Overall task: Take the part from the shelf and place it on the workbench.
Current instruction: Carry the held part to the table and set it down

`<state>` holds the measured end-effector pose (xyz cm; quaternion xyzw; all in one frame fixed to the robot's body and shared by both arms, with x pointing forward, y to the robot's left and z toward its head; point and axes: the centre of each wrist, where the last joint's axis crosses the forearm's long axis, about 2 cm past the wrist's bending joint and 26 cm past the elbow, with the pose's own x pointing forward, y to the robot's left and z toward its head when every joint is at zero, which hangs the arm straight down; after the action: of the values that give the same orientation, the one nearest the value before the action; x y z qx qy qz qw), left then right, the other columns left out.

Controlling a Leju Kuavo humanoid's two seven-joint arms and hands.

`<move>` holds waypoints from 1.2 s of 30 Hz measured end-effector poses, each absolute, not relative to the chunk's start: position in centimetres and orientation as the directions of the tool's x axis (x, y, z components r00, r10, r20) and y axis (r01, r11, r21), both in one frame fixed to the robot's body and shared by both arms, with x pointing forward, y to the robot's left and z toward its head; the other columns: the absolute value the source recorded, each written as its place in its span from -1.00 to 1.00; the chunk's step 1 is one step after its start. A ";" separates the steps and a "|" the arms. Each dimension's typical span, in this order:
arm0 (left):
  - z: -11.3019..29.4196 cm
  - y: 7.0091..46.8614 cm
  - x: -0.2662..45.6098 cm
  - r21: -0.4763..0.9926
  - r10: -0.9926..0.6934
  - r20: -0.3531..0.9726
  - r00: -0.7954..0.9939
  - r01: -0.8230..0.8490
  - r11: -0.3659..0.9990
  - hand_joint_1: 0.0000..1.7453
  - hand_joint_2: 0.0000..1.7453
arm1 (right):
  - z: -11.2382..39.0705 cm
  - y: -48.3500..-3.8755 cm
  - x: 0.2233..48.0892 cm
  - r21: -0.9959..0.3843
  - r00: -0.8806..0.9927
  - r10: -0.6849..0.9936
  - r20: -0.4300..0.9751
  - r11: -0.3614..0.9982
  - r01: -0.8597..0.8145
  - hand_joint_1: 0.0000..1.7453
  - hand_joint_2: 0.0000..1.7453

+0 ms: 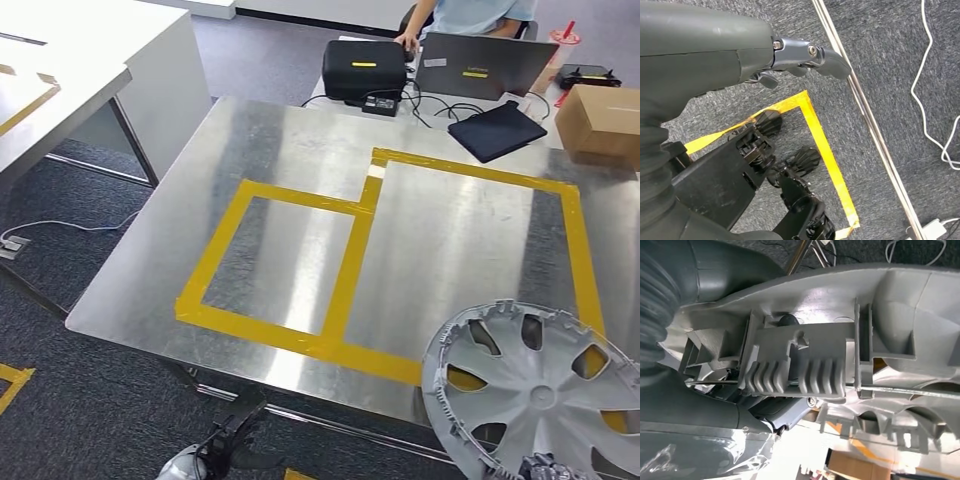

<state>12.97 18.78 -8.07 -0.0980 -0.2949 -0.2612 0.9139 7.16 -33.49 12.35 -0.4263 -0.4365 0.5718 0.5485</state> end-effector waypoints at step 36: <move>-7.7 17.6 13.3 -0.120 -0.376 0.636 0.674 0.568 0.815 -1.00 1.00 | 11.6 -24.6 11.7 -0.973 -0.241 0.964 0.115 0.061 -0.221 1.00 1.00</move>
<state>13.35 17.61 -7.69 -0.1558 -0.3076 -0.2617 0.9015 11.67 -24.64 11.56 -0.3533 -0.5253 0.5871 0.5046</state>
